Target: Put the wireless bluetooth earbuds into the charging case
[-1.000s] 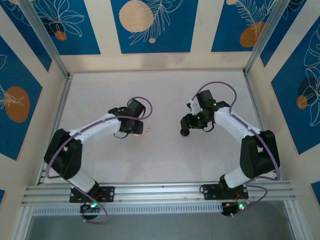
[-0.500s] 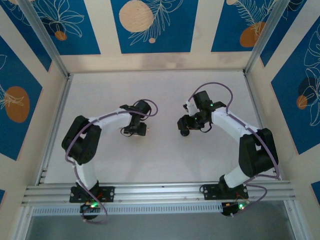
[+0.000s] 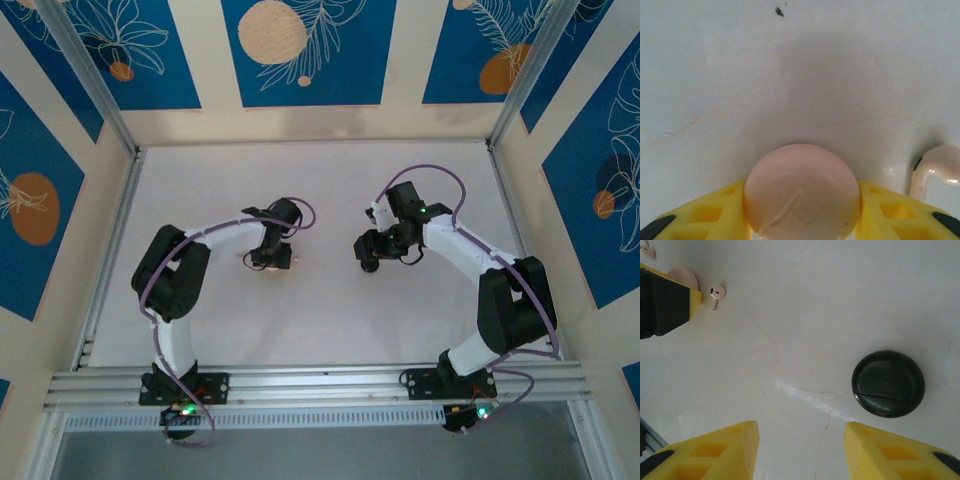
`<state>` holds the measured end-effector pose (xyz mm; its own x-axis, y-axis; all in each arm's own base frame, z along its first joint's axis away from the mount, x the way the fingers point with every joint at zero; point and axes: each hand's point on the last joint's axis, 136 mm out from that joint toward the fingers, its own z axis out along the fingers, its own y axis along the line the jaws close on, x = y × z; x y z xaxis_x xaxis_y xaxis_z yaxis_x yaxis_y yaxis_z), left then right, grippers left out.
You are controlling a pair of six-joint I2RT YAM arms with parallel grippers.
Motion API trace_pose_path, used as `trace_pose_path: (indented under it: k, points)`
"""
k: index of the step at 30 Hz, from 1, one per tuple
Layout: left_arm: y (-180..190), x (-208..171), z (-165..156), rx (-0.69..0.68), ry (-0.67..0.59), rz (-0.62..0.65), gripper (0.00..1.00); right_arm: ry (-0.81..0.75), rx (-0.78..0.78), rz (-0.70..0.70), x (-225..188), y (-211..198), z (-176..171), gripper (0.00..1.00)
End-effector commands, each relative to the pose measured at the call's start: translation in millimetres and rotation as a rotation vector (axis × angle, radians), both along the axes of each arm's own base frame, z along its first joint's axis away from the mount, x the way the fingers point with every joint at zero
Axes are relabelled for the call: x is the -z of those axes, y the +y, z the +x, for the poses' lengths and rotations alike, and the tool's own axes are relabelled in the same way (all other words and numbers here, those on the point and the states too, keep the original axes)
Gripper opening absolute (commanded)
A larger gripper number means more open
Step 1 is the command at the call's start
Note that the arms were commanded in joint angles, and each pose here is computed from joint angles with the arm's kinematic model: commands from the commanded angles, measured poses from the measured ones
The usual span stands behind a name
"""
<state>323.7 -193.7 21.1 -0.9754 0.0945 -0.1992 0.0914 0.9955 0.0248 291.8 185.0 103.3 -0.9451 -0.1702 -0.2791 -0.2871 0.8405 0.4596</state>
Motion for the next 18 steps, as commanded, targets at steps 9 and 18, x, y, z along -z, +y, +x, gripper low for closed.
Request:
trace_pose_path:
  k: [9, 18]
  points:
    - [-4.7, -27.9, -5.0, 0.112, -0.066, -0.087, 0.35, -0.161, -0.054, 0.215, -49.5, 17.2, -1.3, 0.47]
    - [-24.9, -84.7, -31.5, 0.495, -0.292, -0.196, 0.31, -0.229, -0.095, 0.421, -80.6, 28.0, -8.8, 0.46]
